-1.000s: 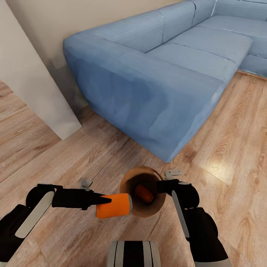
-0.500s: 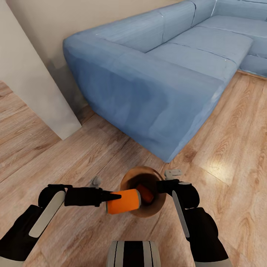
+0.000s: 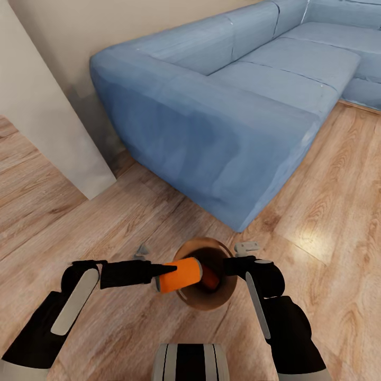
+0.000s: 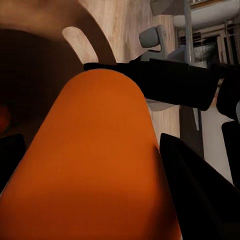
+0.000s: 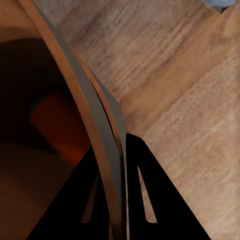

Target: Put the three can of soda from the living room inside the tash can in the kitchen.

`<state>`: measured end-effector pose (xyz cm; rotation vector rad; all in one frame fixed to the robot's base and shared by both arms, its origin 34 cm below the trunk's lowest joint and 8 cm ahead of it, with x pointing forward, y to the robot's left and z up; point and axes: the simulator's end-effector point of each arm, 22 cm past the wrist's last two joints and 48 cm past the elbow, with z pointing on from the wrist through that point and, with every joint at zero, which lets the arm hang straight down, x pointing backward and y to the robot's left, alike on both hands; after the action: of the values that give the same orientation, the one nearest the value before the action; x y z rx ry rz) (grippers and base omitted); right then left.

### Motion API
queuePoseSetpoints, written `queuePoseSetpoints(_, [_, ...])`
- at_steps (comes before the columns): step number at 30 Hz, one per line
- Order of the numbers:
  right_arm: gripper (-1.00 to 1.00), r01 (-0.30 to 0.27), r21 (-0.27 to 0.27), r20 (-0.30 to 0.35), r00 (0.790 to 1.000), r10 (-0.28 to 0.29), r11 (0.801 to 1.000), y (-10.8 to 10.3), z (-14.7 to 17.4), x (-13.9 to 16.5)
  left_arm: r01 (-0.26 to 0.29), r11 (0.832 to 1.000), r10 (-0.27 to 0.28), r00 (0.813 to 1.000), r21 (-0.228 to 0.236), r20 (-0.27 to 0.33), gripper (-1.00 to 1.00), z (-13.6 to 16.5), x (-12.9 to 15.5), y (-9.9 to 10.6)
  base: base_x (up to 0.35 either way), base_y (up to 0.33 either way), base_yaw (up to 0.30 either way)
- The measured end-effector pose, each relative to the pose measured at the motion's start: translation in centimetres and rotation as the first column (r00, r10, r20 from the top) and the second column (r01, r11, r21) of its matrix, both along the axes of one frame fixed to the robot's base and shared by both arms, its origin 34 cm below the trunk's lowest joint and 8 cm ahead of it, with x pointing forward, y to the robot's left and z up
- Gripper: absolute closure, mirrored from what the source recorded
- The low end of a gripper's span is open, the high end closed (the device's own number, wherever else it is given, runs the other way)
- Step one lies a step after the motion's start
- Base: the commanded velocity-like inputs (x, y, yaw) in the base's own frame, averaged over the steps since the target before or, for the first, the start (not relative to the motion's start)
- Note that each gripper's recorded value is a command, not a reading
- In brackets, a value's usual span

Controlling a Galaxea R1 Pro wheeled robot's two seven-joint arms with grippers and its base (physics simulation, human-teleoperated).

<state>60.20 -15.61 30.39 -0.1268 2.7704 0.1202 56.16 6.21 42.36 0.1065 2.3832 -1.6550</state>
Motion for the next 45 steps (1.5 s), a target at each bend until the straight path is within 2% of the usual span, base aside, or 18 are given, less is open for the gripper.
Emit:
queuePoseSetpoints(6, [1.00,0.000,-0.002,0.000,1.000,0.000,1.000,-0.1,0.0,0.0,-0.023,1.000,0.023,1.000,0.017,-0.005,1.00,-0.4,0.4,-1.5,0.000,0.000,0.000])
queuePoseSetpoints(17, [1.00,0.001,-0.002,0.000,1.000,-0.001,1.000,-0.1,0.0,0.0,-0.065,0.992,0.066,0.998,0.112,-0.012,1.00,-2.2,1.2,-2.7,0.000,0.000,0.000])
queuePoseSetpoints(20, [1.00,0.001,-0.001,0.000,1.000,-0.001,1.000,-0.1,0.0,0.0,-0.085,0.981,0.090,0.996,0.174,-0.017,1.00,-3.3,1.6,-2.9,0.000,0.000,0.000])
queuePoseSetpoints(27, [1.00,0.002,-0.001,0.000,1.000,-0.002,1.000,-0.1,0.0,0.0,-0.090,0.976,0.095,0.995,0.197,-0.019,1.00,-3.7,1.6,-2.9,0.000,0.000,0.000])
queuePoseSetpoints(31, [1.00,0.002,-0.002,0.000,1.000,-0.002,1.000,-0.2,0.0,0.0,-0.105,0.959,0.115,0.993,0.264,-0.023,1.00,-4.9,1.8,-3.0,0.000,0.000,0.000])
queuePoseSetpoints(35, [1.00,0.002,-0.002,-0.001,1.000,-0.002,1.000,-0.2,0.0,0.0,-0.100,0.960,0.112,0.993,0.262,-0.030,1.00,-4.6,1.5,-5.0,0.000,0.000,0.000])
queuePoseSetpoints(45, [1.00,0.001,-0.001,0.000,1.000,-0.001,1.000,-0.1,0.0,0.0,-0.096,0.959,0.108,0.994,0.268,-0.030,1.00,-4.6,1.4,-5.4,0.000,0.000,0.000])
